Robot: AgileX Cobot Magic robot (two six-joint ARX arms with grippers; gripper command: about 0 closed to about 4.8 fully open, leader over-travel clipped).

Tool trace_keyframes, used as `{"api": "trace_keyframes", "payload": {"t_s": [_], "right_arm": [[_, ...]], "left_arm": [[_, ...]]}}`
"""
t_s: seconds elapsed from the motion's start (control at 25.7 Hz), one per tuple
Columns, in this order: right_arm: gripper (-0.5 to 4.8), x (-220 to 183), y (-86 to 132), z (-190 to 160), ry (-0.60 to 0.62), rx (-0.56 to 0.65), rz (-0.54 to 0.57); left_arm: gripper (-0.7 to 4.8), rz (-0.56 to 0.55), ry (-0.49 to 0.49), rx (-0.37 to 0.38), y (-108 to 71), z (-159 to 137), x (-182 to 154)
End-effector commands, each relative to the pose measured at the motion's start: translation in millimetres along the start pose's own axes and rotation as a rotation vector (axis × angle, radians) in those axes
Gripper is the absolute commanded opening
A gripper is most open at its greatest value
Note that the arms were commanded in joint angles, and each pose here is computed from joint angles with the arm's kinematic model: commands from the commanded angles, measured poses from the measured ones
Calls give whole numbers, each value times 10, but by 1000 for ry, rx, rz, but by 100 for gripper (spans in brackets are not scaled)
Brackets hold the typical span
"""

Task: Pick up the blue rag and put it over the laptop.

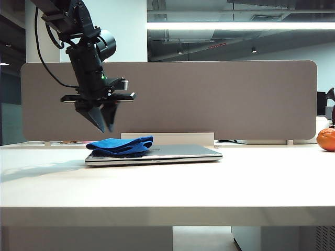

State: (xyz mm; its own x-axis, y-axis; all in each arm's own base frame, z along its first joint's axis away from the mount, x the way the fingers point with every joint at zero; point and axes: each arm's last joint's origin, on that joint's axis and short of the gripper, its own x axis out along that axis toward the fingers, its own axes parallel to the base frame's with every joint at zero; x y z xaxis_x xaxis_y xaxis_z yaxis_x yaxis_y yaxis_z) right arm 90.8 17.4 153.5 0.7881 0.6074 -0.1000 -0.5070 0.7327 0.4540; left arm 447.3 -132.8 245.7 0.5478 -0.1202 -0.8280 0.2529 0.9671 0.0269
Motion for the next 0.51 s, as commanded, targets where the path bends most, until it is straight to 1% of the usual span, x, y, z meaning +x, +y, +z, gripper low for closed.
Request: {"api": "trace_keyframes", "payload": {"t_s": [0.04, 0.08, 0.27, 0.31, 0.51], "right_arm": [[22, 2, -2, -1, -8, -10, 1], [22, 2, -2, -1, -8, -10, 1], [22, 2, -2, -1, -8, -10, 1], [23, 2, -2, 0, -8, -10, 1], [22, 2, -2, 1, -10, -10, -1]], "left_arm": [[22, 4, 12, 7, 10, 1, -125], [11, 4, 11, 7, 11, 2, -149], [7, 3, -9, 6, 17, 26, -310], [-6, 4, -14, 6, 19, 31, -349], [-6, 7, -6, 7, 27, 18, -530]]}}
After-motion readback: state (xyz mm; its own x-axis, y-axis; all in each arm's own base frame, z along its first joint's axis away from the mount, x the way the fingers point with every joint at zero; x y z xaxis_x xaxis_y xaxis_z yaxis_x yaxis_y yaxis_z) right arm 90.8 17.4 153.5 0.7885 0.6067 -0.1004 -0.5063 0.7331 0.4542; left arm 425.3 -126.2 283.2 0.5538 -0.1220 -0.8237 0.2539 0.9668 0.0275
